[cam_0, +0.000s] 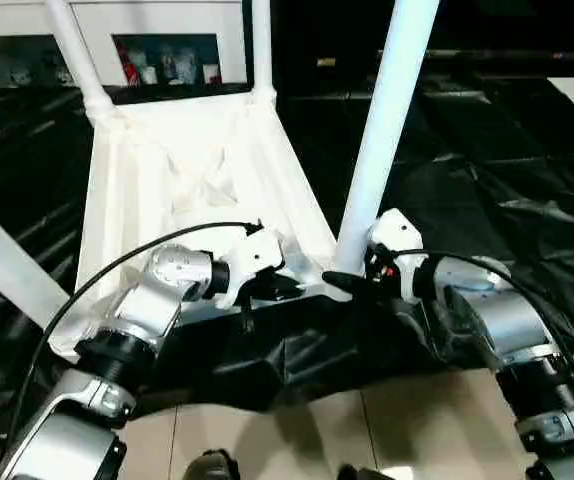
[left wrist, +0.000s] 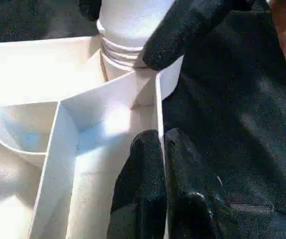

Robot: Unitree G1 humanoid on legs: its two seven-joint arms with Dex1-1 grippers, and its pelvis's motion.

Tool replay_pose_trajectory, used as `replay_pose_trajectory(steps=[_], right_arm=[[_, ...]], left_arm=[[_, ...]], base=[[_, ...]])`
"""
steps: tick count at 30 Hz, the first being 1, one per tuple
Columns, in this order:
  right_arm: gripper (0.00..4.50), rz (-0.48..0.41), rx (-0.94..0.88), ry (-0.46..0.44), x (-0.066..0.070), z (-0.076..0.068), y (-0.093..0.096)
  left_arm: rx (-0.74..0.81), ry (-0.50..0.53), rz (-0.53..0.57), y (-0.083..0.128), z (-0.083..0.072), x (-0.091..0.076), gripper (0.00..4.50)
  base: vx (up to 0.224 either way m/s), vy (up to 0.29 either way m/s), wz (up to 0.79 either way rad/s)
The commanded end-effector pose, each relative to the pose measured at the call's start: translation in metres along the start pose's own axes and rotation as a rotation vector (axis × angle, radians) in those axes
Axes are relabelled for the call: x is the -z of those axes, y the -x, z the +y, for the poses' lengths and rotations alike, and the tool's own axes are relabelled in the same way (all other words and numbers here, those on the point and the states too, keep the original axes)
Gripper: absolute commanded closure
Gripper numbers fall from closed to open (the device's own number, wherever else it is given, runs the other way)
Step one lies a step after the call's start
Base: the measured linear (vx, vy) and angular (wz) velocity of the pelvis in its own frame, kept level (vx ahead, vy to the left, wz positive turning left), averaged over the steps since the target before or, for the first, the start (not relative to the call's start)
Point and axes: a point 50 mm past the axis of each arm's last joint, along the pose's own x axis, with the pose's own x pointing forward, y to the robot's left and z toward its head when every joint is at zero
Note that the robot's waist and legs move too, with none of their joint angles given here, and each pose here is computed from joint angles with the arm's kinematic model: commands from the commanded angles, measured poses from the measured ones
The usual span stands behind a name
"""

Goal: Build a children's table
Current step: Rotate leg to tighten

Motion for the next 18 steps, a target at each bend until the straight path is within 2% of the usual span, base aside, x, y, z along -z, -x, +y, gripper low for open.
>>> replay_pose_trajectory(steps=[1,2,4,7,9,11,12,15,16,17,18], right_arm=[[1.75,0.003,0.069,-0.04,-0.001,0.004,-0.016],[1.78,0.003,0.176,-0.111,0.003,0.002,-0.024],[1.82,0.018,0.289,-0.193,0.009,0.0,-0.032],[1.84,0.036,0.433,-0.273,0.014,-0.003,-0.039],[1.84,0.021,0.465,-0.315,0.013,-0.001,-0.045],[1.84,-0.001,0.456,-0.325,0.008,0.003,-0.051],[1.29,-0.015,0.441,-0.324,0.006,0.006,-0.054],[1.13,-0.062,0.4,-0.351,-0.002,0.012,-0.06],[1.03,-0.065,0.395,-0.336,-0.003,0.012,-0.06],[0.75,-0.066,0.392,-0.327,-0.004,0.012,-0.06],[0.75,-0.076,0.334,-0.237,-0.009,0.013,-0.058]], left_arm=[[0.025,-0.026,-0.026,-0.019,-0.006,-0.015,4.5],[-0.037,0.003,-0.035,-0.025,-0.001,-0.019,4.5],[-0.11,0.038,-0.054,-0.031,0.005,-0.027,4.5],[-0.182,0.075,-0.064,-0.038,0.01,-0.035,4.5],[-0.216,0.096,-0.077,-0.043,0.011,-0.04,4.5],[-0.227,0.106,-0.093,-0.047,0.01,-0.045,4.5],[-0.225,0.108,-0.103,-0.049,0.009,-0.047,4.5],[-0.208,0.099,-0.109,-0.053,0.006,-0.049,4.5],[-0.193,0.09,-0.112,-0.053,0.004,-0.049,4.5],[-0.188,0.086,-0.113,-0.053,0.004,-0.049,4.5],[-0.146,0.061,-0.116,-0.05,0.0,-0.046,4.5]], base=[[0.0,0.0,0.0],[0.0,0.0,0.0],[0.0,0.0,0.0],[0.0,0.0,0.0],[0.0,0.0,0.0],[0.0,0.0,0.0],[0.0,0.0,0.0],[0.0,0.0,0.0],[0.0,0.0,0.0],[0.0,0.0,0.0],[0.0,0.0,0.0]])
